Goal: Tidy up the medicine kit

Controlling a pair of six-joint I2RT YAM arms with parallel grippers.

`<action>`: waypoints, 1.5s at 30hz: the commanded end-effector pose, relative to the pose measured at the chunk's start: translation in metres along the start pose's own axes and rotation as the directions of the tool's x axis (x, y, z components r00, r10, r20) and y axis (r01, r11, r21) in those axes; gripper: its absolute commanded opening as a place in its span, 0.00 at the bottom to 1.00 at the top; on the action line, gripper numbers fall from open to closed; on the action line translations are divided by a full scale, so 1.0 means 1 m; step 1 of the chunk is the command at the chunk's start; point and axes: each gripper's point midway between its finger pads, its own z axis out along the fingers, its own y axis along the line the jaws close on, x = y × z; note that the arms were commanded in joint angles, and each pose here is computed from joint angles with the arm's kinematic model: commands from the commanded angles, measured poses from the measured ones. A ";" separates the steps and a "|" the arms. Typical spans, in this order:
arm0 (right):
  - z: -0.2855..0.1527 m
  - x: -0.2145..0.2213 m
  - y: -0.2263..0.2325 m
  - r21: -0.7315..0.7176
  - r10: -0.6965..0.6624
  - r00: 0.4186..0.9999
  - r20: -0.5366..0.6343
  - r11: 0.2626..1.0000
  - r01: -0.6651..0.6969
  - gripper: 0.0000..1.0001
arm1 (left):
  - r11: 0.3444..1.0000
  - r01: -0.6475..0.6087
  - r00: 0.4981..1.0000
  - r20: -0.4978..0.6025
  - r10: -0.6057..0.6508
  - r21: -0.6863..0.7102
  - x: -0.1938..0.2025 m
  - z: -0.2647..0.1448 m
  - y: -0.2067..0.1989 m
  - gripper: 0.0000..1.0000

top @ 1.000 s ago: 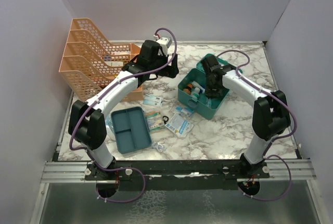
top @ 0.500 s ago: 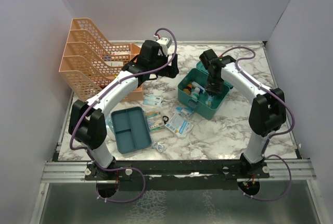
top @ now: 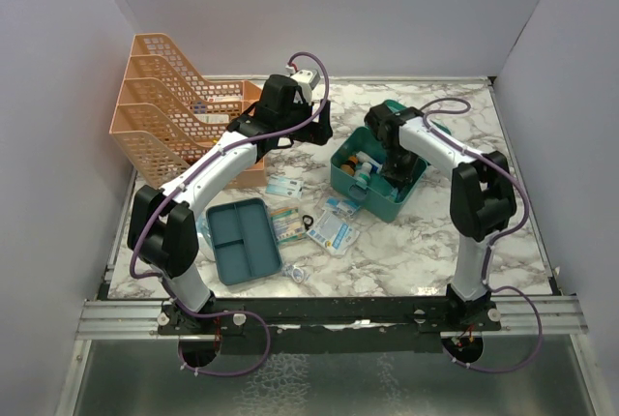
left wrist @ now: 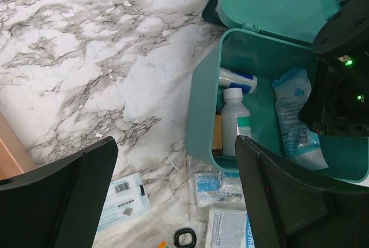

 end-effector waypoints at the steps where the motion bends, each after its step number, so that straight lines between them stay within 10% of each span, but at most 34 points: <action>1: 0.001 -0.014 0.021 -0.093 0.048 0.997 0.053 0.995 -0.043 0.21 | 1.000 -0.016 0.999 0.033 0.016 0.009 -0.012 -0.005 -0.002 0.86; 7: -0.022 -0.024 0.034 -0.244 0.058 0.994 0.096 0.969 -0.032 0.41 | 1.000 -0.019 0.999 0.034 0.019 0.006 -0.012 -0.004 -0.001 0.86; 31: -0.043 -0.042 0.030 -0.281 -0.034 0.980 0.197 0.956 0.090 0.37 | 0.999 -0.028 0.999 0.036 0.027 0.040 -0.014 -0.009 -0.008 0.86; 45: -0.114 -0.088 0.004 -0.473 0.115 0.941 0.318 0.880 0.052 0.38 | 0.936 -0.169 0.986 0.053 0.161 0.308 -0.016 0.002 -0.133 0.87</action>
